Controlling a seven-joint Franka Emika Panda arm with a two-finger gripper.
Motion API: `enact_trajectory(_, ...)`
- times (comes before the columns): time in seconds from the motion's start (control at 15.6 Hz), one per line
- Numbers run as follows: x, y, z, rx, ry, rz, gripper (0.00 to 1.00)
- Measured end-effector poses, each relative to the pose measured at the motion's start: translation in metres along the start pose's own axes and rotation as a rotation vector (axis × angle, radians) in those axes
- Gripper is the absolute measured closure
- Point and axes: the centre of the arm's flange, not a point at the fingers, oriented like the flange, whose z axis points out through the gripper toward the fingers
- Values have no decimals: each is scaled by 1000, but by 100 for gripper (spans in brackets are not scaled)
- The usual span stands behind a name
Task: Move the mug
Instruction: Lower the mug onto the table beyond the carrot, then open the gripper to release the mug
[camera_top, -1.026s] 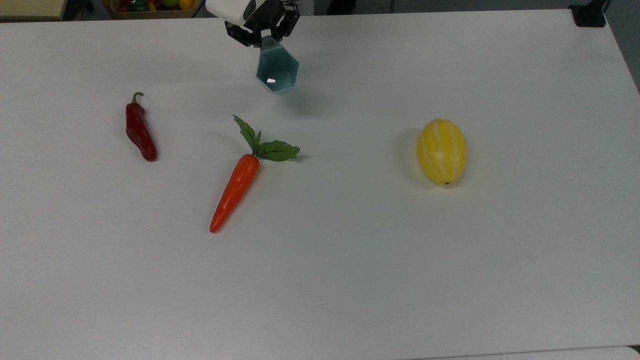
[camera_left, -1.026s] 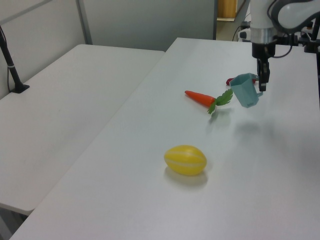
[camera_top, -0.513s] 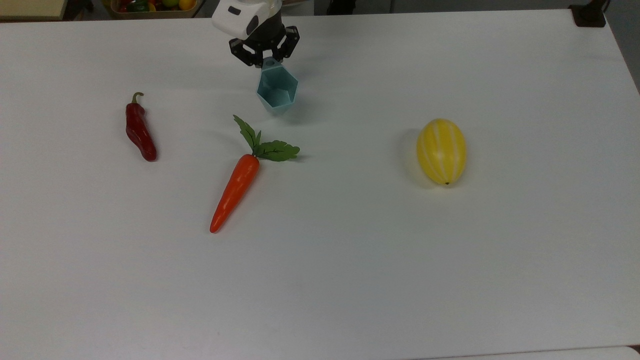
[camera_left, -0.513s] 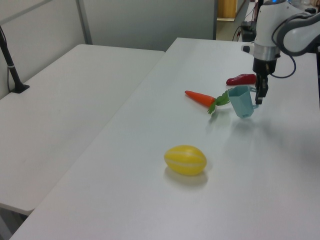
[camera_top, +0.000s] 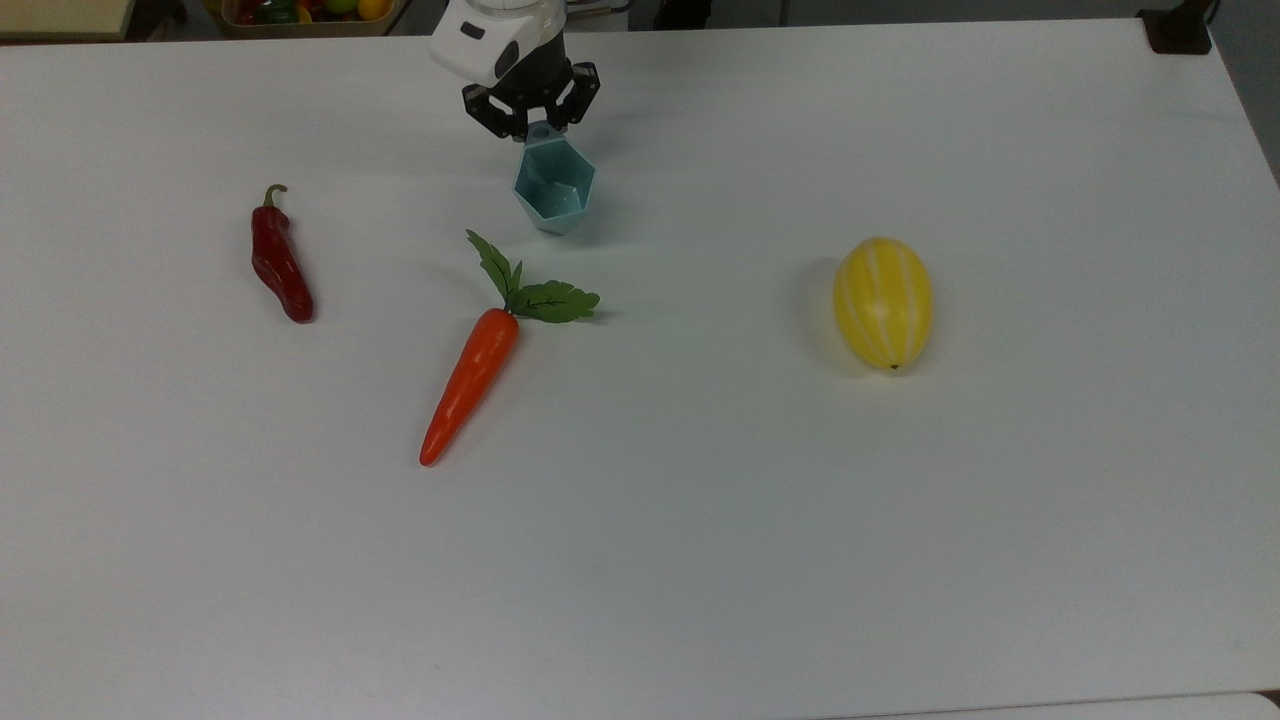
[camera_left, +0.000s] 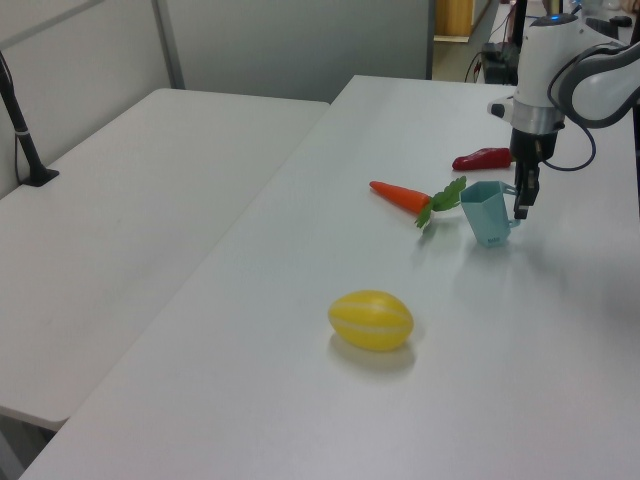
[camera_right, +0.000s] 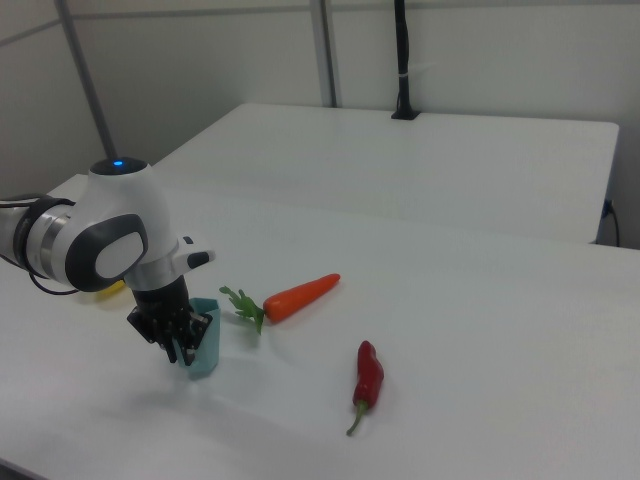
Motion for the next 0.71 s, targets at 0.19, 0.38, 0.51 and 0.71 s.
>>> enact_trajectory(0.19,0,0,3,1,-5,10,49)
enact_trajectory(0.38,0,0,4,2,-7,21,26)
enact_trajectory(0.51,0,0,4,2,-7,52,18)
enact_trajectory(0.71,2,-2,0,3,-14,99,0)
